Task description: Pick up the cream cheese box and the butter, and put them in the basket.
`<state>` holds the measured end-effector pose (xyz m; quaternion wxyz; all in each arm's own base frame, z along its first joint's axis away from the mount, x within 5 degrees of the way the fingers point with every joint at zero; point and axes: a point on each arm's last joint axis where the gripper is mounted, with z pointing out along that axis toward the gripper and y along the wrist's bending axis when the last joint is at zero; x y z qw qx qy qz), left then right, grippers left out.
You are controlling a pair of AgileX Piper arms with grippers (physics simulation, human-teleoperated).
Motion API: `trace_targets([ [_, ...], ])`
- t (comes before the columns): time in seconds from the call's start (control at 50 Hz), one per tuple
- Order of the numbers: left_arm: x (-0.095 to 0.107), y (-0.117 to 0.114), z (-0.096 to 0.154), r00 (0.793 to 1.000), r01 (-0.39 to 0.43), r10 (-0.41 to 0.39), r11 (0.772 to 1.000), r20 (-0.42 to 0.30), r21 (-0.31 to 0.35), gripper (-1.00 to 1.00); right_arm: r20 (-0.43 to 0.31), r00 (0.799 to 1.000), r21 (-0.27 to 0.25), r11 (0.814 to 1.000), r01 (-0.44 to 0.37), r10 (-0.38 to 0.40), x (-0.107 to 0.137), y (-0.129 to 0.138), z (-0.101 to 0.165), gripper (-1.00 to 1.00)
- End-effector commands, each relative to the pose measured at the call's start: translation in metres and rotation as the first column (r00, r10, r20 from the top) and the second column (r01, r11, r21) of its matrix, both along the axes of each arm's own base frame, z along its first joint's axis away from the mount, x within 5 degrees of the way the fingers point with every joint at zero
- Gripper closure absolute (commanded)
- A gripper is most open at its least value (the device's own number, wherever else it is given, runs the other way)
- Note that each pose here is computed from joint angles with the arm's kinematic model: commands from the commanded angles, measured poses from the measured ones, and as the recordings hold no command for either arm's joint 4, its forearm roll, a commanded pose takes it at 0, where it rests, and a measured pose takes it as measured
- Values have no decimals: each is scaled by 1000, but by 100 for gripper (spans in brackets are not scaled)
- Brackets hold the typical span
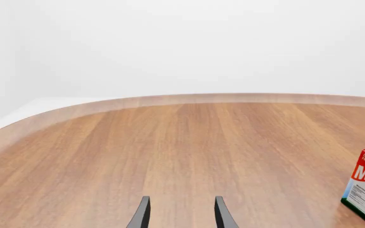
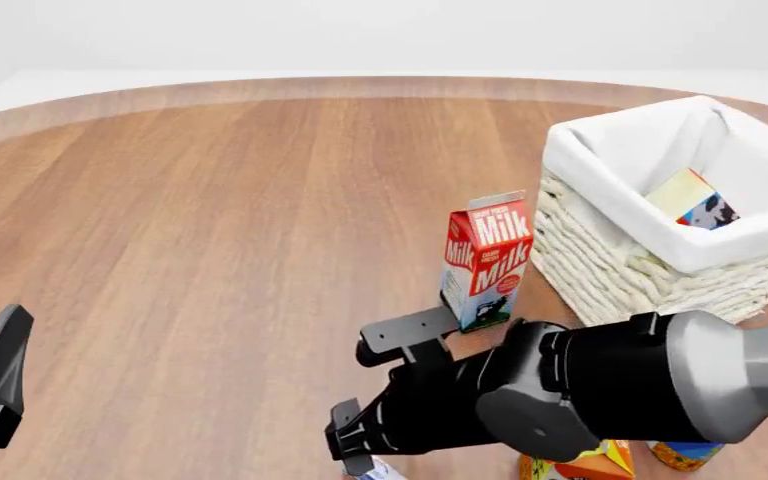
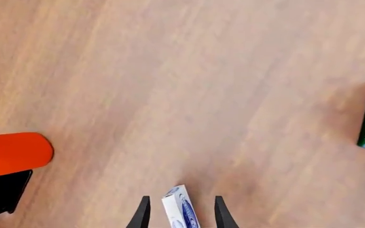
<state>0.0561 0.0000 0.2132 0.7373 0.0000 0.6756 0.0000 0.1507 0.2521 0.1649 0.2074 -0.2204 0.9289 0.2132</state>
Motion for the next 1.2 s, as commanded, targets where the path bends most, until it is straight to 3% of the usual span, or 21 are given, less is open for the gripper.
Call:
trace_targets([
  [0.02,0,0,0,1000,0,0,1000,0,0,-100,-5,1000,-4,1000,1,-1,-1,0,-4,-100],
  [1.2,0,0,0,1000,0,0,1000,0,0,-100,-59,998,-31,1000,0,-2,-13,10,-36,-100],
])
